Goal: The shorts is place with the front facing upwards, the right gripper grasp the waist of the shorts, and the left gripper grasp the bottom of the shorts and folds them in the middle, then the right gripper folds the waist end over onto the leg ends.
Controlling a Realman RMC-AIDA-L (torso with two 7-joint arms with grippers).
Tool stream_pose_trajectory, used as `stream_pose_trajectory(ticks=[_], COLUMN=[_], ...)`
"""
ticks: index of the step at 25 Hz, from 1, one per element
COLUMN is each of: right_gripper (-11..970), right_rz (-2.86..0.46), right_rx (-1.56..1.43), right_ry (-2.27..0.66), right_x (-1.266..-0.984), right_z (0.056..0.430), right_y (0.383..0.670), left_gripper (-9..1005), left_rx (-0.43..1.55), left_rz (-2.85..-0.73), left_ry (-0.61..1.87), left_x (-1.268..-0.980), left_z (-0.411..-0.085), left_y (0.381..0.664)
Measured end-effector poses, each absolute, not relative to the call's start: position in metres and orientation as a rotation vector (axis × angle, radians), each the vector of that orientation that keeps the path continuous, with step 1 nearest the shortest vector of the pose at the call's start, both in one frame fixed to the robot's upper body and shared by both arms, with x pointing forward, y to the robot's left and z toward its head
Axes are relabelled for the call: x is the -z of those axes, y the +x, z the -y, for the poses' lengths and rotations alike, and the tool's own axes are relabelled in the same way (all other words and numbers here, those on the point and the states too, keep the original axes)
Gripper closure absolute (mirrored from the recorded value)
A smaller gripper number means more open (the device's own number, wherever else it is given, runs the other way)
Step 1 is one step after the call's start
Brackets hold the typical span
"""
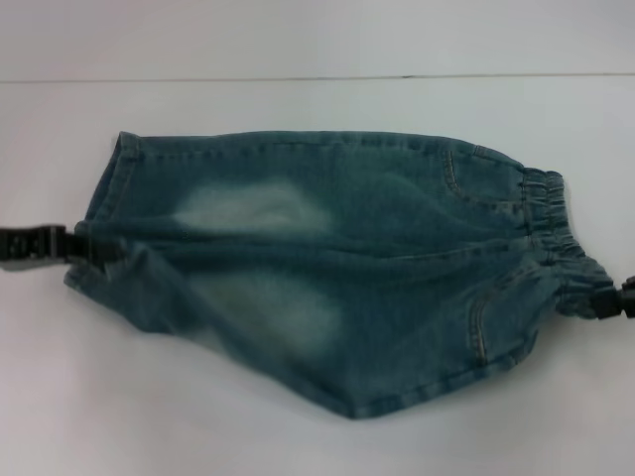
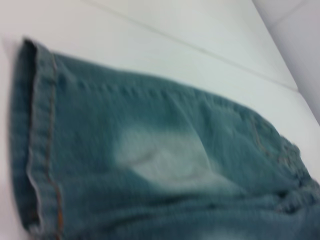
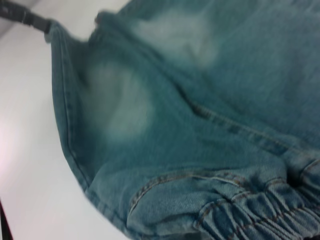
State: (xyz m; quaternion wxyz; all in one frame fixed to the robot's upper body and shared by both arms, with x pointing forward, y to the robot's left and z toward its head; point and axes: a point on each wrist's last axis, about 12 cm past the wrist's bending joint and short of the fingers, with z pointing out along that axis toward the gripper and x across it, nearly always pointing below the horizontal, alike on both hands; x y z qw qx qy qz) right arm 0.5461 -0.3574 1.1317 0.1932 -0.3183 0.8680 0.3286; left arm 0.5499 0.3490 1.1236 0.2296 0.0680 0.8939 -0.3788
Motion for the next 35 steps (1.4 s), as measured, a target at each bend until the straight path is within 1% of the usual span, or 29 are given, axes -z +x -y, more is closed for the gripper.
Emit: stream_pose_trajectory(ticks=[5,6,13,20,24,35], right_gripper=[926,926,926,927,927,927], right_rz=[-2.387,-2.374,-2.291,-2.262,-2.242,-2.213], right_rx=[-0.944,-0.951,-1.026,-1.02,-0.997,-0.879], right_ry=[-0.754,-0.721,-0.438,-0.286,-0.242,-0.228], right_x=[-1.128,-1.127,-1.118,-1.109,-1.102,-1.104], right_z=[0.365,0.366,0.364,0.36,0.352,0.35], right_y=[0.55,0.551,0.561,0.57,0.578,0.596], left_gripper=[959,959,958,958,958,957], left_rx=[0.989,0.953,0.878,0.809,0.764,0.637], left_rz=[-2.412,-2.398,-2.358,-2.312,-2.305,-2.29], left_ry=[0.136,0.104,0.02,-0.028,-0.021,-0.011], left_x=[-1.128,-1.126,-1.121,-1.118,-1.118,-1.115], left_z=[-0.353,-0.357,-0.361,-0.358,-0.354,-0.344], left_y=[0.561,0.565,0.575,0.59,0.598,0.617])
